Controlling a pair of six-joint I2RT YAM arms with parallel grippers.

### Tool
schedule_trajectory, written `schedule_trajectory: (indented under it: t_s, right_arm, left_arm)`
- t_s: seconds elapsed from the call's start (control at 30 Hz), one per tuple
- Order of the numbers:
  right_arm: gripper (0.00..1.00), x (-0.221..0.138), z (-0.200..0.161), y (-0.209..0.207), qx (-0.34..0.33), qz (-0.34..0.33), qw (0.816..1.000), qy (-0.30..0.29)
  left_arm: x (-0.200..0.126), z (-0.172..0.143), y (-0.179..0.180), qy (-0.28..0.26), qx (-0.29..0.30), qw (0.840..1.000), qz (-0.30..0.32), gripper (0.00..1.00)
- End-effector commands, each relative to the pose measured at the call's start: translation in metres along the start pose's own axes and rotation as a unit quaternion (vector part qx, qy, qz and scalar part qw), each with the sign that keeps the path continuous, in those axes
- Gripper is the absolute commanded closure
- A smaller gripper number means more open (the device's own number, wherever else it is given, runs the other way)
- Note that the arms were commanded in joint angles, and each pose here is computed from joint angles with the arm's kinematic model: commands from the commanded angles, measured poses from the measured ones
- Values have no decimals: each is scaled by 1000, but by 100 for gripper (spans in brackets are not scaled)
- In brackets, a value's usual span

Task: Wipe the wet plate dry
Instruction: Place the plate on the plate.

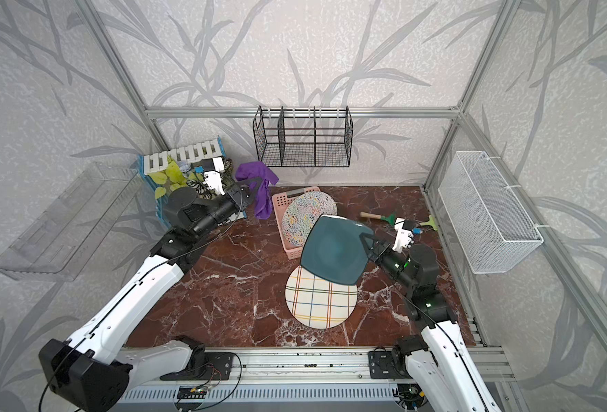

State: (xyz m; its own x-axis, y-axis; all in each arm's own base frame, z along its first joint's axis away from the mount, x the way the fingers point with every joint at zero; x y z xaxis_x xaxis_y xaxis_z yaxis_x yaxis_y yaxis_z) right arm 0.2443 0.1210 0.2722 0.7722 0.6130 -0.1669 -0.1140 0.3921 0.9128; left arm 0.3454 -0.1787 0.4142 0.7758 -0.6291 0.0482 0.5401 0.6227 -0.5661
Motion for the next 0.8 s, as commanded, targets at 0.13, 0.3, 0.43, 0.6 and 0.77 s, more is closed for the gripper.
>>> schedule_trajectory:
  t_s: [0.13, 0.3, 0.43, 0.6, 0.77]
  right_arm:
    - [100, 30, -46, -15, -49, 10, 997, 59]
    - [100, 62, -54, -39, -63, -6, 996, 59]
    - [100, 75, -56, -59, -96, -32, 994, 49]
    - [100, 84, -65, -89, -115, -70, 989, 64]
    - [100, 79, -79, -123, -111, -114, 985, 73]
  left_arm:
    - [0, -10, 12, 9, 25, 1000, 16, 100]
    - [-4, -18, 17, 15, 24, 999, 22, 100]
    - [-6, -21, 18, 14, 14, 1000, 16, 100]
    - [-1, -21, 17, 16, 5, 1000, 3, 100]
    - [-1, -22, 20, 15, 5, 1000, 7, 100]
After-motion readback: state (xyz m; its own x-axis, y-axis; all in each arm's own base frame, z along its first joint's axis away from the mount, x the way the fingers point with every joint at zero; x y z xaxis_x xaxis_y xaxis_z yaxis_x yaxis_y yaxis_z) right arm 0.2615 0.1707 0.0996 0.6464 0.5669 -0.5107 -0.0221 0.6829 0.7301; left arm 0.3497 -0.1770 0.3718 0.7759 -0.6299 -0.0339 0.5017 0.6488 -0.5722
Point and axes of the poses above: each gripper's point midway between its finger pads, its own x axis out along the fingers, its own y axis along the line the jaws close on, z = x × y, the point moved 2 cm from there along -x, back along the fingers, and after that the axes turned 6 degrees about x, right-handed, at the moved point
